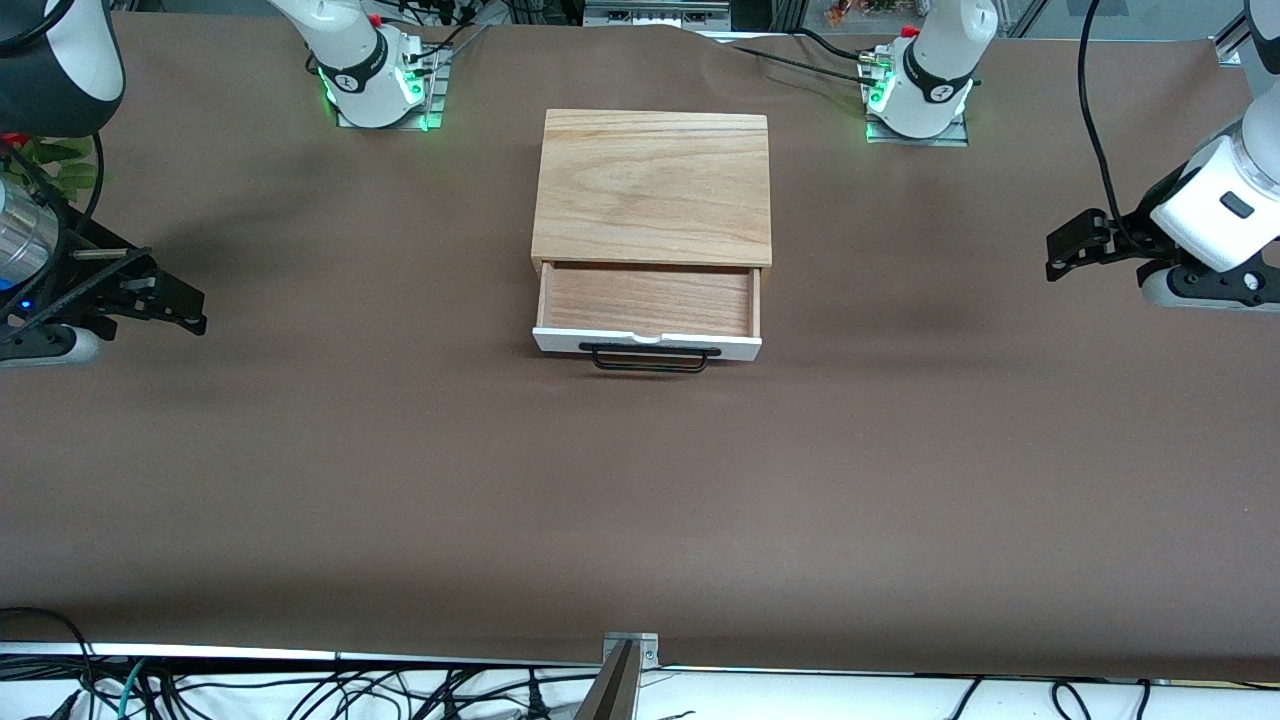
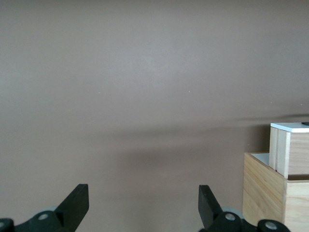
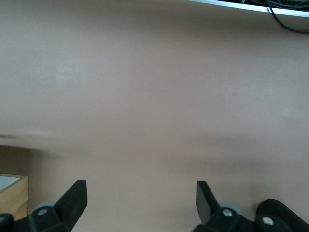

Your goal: Close drawer with both arms simultaneously

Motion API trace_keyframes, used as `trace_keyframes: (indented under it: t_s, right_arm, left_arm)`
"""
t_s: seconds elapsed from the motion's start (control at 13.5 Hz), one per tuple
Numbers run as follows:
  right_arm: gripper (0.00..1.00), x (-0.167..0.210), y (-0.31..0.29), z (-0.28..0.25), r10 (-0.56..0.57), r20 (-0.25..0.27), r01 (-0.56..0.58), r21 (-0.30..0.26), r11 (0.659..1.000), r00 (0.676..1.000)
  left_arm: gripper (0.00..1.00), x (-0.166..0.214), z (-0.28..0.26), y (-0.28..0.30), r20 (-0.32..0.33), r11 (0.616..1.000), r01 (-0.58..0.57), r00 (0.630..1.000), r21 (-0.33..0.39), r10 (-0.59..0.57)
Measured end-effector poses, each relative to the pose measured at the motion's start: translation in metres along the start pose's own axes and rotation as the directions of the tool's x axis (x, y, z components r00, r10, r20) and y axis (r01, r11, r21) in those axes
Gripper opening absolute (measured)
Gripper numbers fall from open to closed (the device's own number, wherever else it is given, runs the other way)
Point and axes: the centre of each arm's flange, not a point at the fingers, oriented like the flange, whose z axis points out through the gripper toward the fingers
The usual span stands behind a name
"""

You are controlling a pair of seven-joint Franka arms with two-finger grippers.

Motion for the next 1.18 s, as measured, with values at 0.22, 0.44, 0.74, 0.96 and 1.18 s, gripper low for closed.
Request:
trace_keyframes:
  t_s: [0.22,0.44,0.74,0.96,1.18]
  right_arm:
    - [1.0,0.0,0.0,0.0,0.0,0.0,0.0,0.0,1.0,1.0]
    - [1.0,0.0,0.0,0.0,0.0,0.0,0.0,0.0,1.0,1.0]
    - [1.0,0.0,0.0,0.0,0.0,0.0,0.0,0.0,1.0,1.0]
    - [1.0,0.0,0.0,0.0,0.0,0.0,0.0,0.0,1.0,1.0]
    - [1.0,0.0,0.0001,0.0,0.0,0.0,0.0,0.0,1.0,1.0]
  left_arm:
    - [1.0,-0.0001,-0.0001,0.0004,0.0,1.0,0.0,1.0,-0.003,0.0]
    - [1.0,-0.0002,-0.0001,0.0004,0.001,1.0,0.0,1.0,-0.003,0.0]
    - [1.0,-0.0003,0.0,0.0004,0.002,1.0,0.0,1.0,-0.003,0.0]
    - [1.0,-0.0012,0.0008,0.0004,0.01,1.0,0.0,1.0,-0.003,0.0]
    - [1.0,-0.0029,0.0018,0.0015,0.024,1.0,-0.001,1.0,-0.013,0.001]
